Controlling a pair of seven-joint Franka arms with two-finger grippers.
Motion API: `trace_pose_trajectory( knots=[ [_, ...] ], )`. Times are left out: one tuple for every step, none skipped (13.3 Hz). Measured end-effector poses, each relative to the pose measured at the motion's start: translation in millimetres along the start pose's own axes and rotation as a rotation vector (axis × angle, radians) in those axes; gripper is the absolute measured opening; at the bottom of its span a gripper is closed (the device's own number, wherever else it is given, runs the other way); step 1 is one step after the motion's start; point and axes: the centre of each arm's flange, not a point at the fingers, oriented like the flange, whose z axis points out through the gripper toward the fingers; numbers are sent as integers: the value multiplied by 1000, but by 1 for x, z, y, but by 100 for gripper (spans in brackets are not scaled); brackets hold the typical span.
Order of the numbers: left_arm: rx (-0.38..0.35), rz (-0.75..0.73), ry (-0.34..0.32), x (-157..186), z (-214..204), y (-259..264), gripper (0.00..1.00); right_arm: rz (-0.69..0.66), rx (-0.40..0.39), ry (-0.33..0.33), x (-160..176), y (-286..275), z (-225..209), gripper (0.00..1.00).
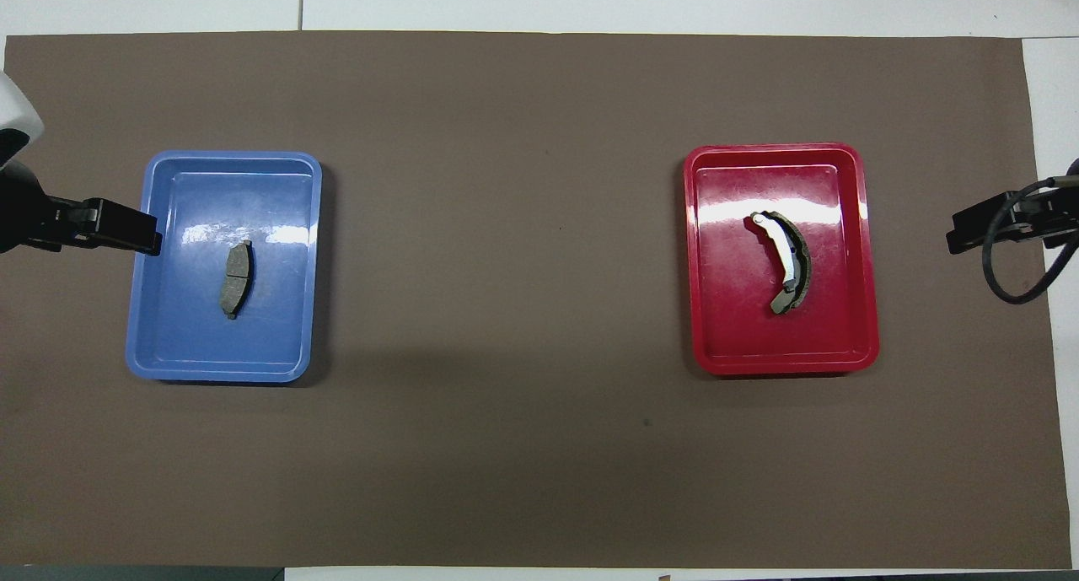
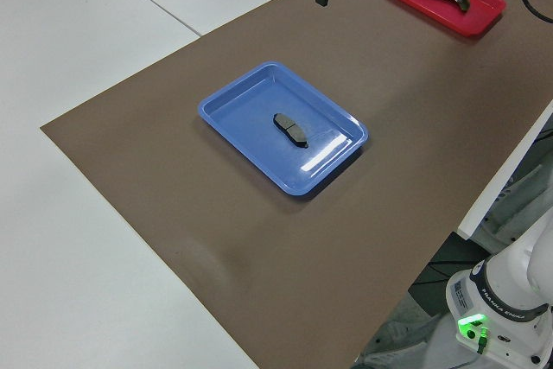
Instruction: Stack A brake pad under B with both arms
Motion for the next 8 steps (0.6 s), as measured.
trace_pose_trajectory(
  knots=[
    [0, 0, 0, 0, 0, 0, 100, 0, 0, 0, 0, 0, 0, 100],
    [0, 0, 0, 0, 0, 0, 100, 0, 0, 0, 0, 0, 0, 100],
    [0, 1, 0, 0, 0, 0, 100, 0, 0, 0, 0, 0, 0, 100],
    [0, 1, 0, 0, 0, 1, 100, 0, 0, 0, 0, 0, 0, 100],
    [0, 2, 0, 0, 0, 1, 100, -1, 0, 0, 0, 0, 0, 100],
    [0, 2, 0, 0, 0, 1, 100, -3, 0, 0, 0, -2, 0, 100],
    [0, 1, -1, 0, 0, 0, 100, -7, -1, 0, 0, -4, 0, 100],
    [0, -2, -3, 0, 1, -1, 100, -9, -1, 0, 0, -5, 0, 100]
  ],
)
